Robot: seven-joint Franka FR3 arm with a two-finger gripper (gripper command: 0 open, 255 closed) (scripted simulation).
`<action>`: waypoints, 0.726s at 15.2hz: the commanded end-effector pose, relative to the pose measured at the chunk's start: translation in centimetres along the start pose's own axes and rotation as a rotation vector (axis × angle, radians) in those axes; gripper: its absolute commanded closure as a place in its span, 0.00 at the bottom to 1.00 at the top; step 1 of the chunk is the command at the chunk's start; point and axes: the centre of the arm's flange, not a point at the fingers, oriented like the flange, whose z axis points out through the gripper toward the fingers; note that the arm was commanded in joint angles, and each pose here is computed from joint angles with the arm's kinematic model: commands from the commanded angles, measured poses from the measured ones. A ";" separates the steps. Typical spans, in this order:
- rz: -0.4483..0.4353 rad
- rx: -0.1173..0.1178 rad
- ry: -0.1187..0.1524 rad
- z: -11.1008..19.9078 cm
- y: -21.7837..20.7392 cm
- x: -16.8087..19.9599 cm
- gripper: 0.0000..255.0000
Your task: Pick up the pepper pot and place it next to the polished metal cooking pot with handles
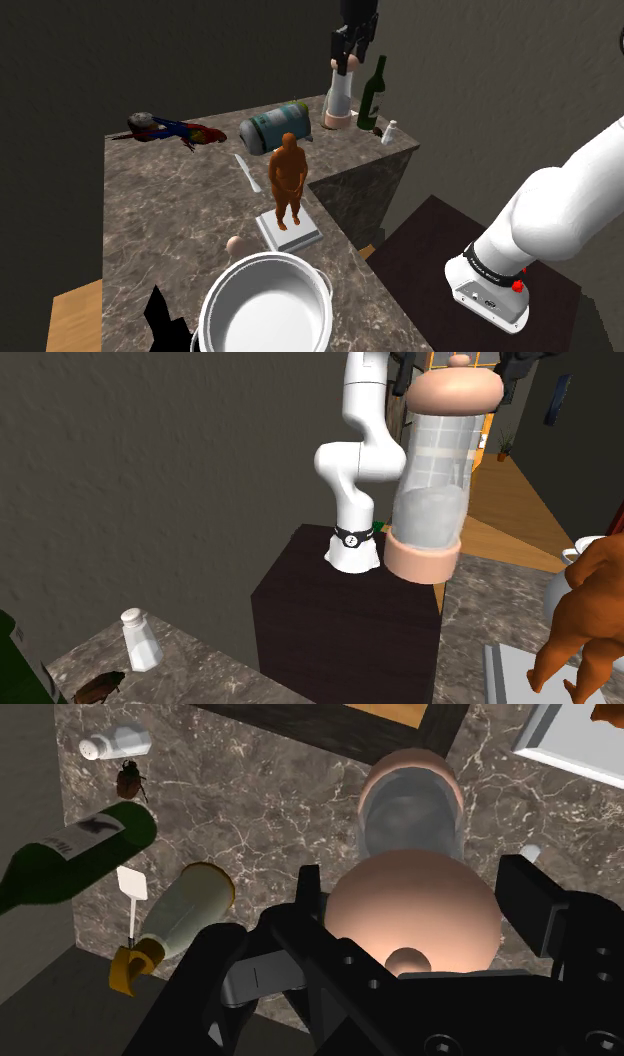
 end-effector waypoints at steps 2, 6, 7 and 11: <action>0.001 0.000 0.000 -0.8 -3.5 -1.9 1.00; 0.001 0.000 0.000 -1.7 -8.1 -4.4 1.00; 0.001 0.000 0.000 -1.9 -9.3 -5.0 1.00; 0.001 0.000 0.000 -2.9 -13.8 -7.5 1.00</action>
